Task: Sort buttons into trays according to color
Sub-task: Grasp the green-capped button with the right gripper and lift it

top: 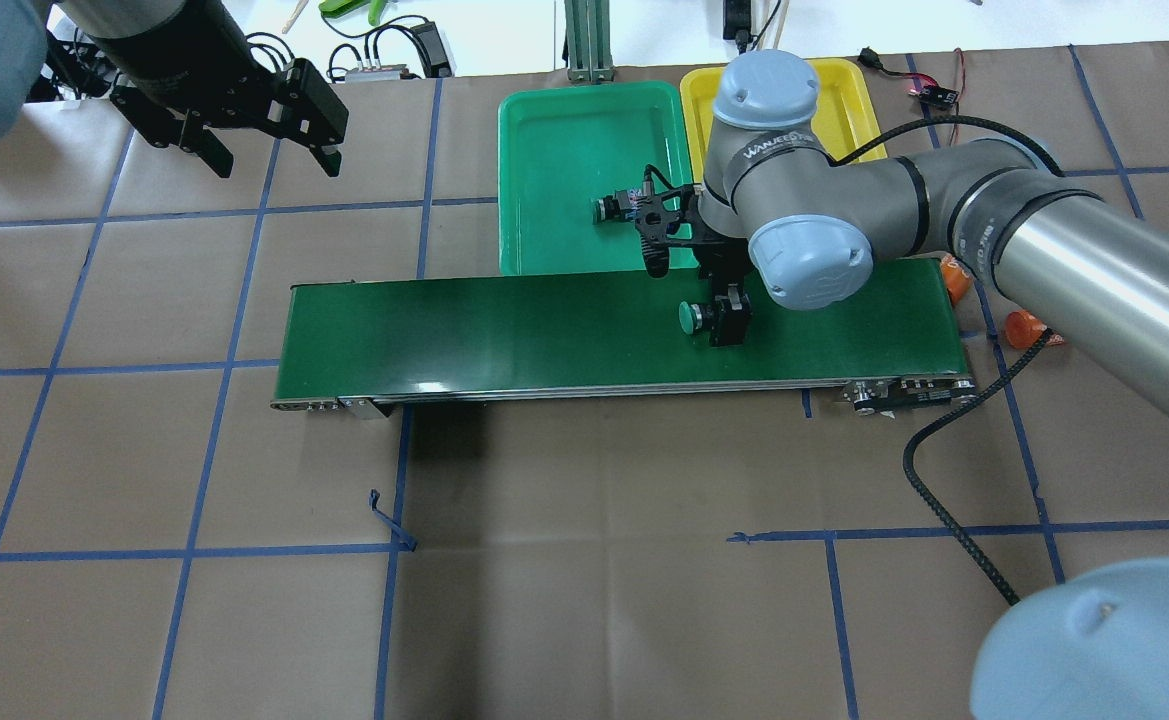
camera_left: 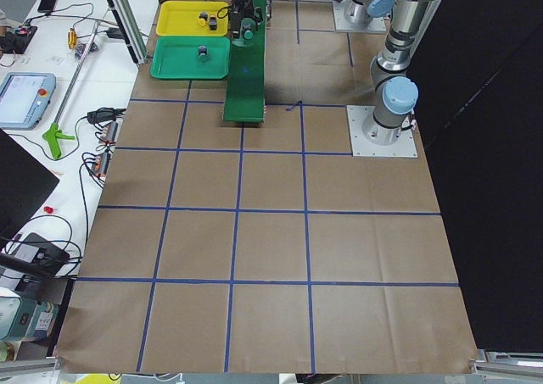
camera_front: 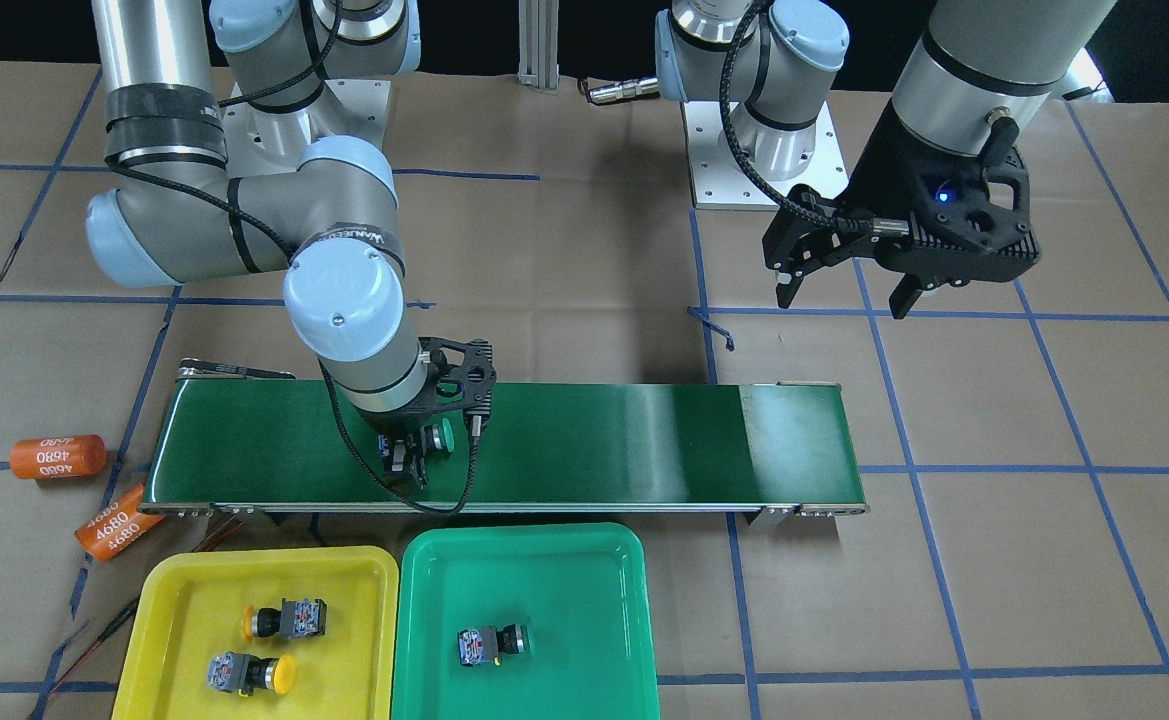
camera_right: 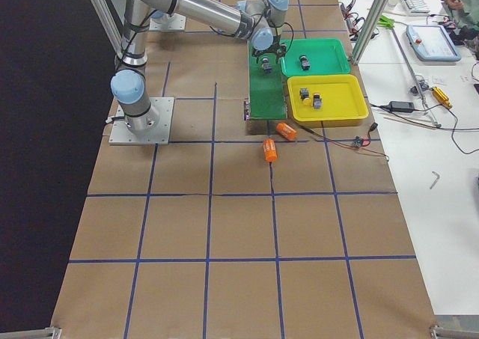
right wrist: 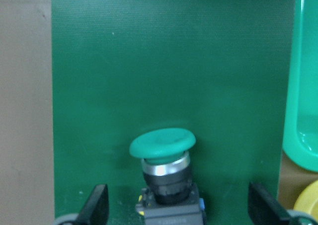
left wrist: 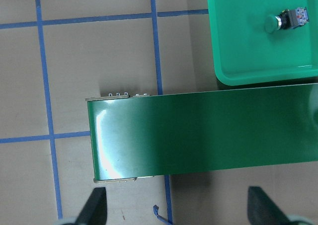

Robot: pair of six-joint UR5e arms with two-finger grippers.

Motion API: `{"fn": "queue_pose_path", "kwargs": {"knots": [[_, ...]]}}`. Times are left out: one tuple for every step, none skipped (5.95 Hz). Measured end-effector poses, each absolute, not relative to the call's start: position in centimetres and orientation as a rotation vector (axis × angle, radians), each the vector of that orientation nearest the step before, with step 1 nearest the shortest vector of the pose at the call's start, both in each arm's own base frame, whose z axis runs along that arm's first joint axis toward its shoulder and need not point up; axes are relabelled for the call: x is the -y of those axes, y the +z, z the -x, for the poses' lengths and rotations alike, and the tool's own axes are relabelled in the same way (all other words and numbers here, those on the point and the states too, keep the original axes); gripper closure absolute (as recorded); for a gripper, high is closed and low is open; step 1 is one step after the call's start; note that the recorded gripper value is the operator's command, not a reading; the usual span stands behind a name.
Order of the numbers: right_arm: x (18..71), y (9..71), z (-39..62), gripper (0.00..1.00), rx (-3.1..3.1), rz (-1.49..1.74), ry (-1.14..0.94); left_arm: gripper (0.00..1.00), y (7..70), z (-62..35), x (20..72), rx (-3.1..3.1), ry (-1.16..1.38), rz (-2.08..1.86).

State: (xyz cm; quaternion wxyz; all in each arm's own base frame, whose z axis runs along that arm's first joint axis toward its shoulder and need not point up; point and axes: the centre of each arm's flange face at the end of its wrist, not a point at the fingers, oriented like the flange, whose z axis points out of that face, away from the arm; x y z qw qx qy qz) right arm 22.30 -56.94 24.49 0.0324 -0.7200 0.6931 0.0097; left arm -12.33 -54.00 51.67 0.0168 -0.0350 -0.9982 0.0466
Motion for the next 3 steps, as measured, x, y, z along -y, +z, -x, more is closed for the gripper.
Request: {"fn": "queue_pose_path", "kwargs": {"knots": [[57.1,24.5,-20.7,0.8,-2.154,2.226,0.064,0.01,51.7,12.3,54.0,3.103,0.146,0.108],[57.1,24.7,-19.6,0.91,-2.176,2.25,0.116,0.01,51.7,12.2,54.0,3.103,0.146,0.106],[57.1,24.8,-19.0,0.92,-2.182,2.267,0.145,0.01,51.7,12.2,54.0,3.103,0.145,0.105]]}}
